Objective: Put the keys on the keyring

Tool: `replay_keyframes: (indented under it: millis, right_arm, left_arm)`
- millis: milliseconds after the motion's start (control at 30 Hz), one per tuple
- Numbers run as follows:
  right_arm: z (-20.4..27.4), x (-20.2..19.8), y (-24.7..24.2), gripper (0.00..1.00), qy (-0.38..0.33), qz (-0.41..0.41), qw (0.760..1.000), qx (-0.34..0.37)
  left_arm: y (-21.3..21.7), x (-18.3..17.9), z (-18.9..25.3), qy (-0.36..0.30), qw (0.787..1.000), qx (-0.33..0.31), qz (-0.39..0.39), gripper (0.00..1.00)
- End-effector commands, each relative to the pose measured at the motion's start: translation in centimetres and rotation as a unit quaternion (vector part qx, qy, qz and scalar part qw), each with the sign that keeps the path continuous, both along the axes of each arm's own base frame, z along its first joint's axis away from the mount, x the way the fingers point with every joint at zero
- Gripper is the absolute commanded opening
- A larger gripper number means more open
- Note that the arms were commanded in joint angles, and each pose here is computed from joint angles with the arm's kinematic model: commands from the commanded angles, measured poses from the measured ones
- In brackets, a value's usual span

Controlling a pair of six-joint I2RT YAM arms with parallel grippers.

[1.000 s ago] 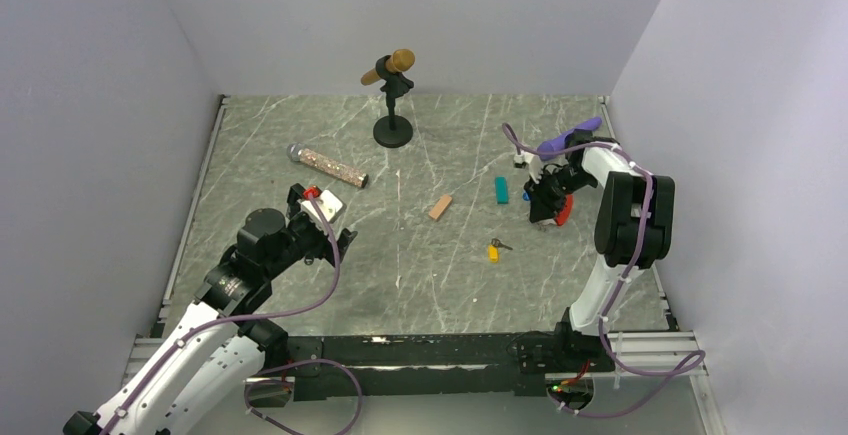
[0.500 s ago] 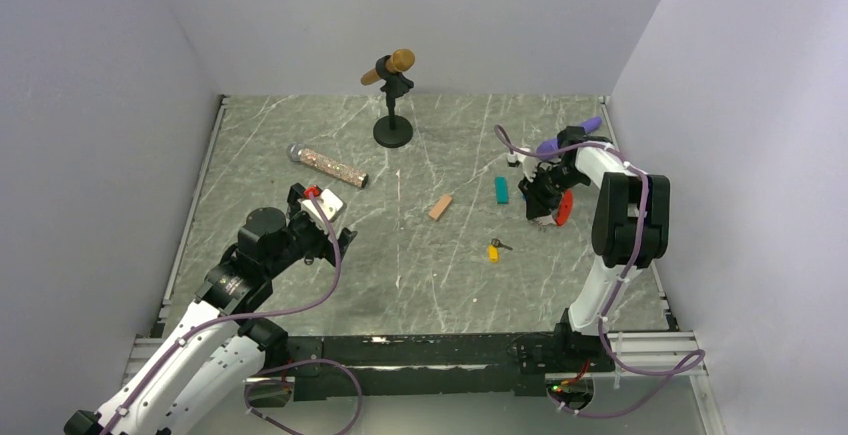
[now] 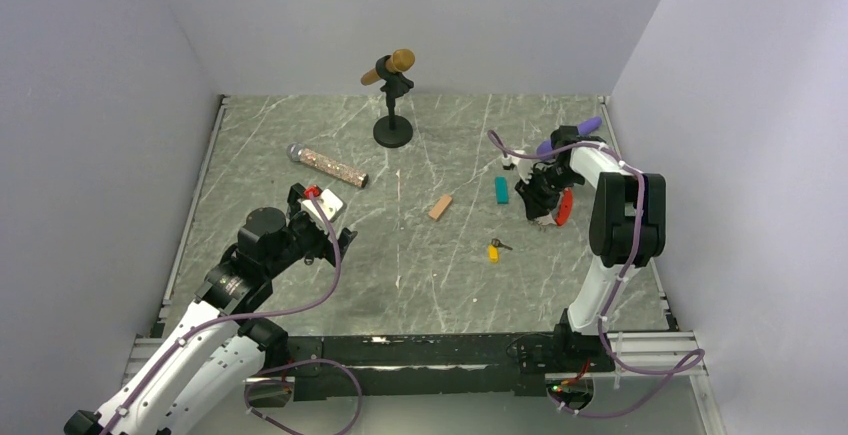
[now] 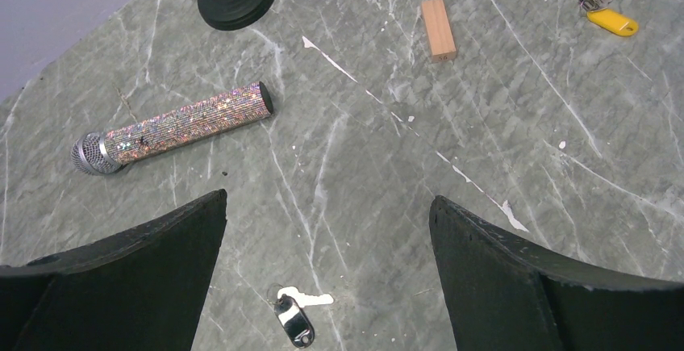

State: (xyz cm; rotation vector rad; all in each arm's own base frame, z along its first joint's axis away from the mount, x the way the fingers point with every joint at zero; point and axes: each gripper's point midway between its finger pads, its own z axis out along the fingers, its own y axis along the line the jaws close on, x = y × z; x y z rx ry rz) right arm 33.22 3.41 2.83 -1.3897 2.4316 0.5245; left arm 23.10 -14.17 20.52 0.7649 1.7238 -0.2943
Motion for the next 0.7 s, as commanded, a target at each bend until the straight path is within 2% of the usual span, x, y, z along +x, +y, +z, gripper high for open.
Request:
replay_keyframes:
  millis: [0, 267, 667]
  right_arm:
    - [-0.51, 0.06, -0.26, 0.27, 0.002, 0.000, 1.000, -0.015]
    - [-0.71, -0.09, -0.19, 0.23, 0.007, 0.003, 1.000, -0.019]
    - [-0.63, -0.13, 0.04, 0.08, 0.012, 0.007, 1.000, -0.016]
  left_arm:
    - [-0.34, 0.18, 2.30, -0.024, 0.999, -0.021, -0.005, 0.99]
    - [-0.30, 0.17, 2.39, -0.025, 0.999, -0.021, -0.005, 0.99]
    - [-0.30, 0.15, 2.36, -0.025, 0.999, -0.021, -0.005, 0.99]
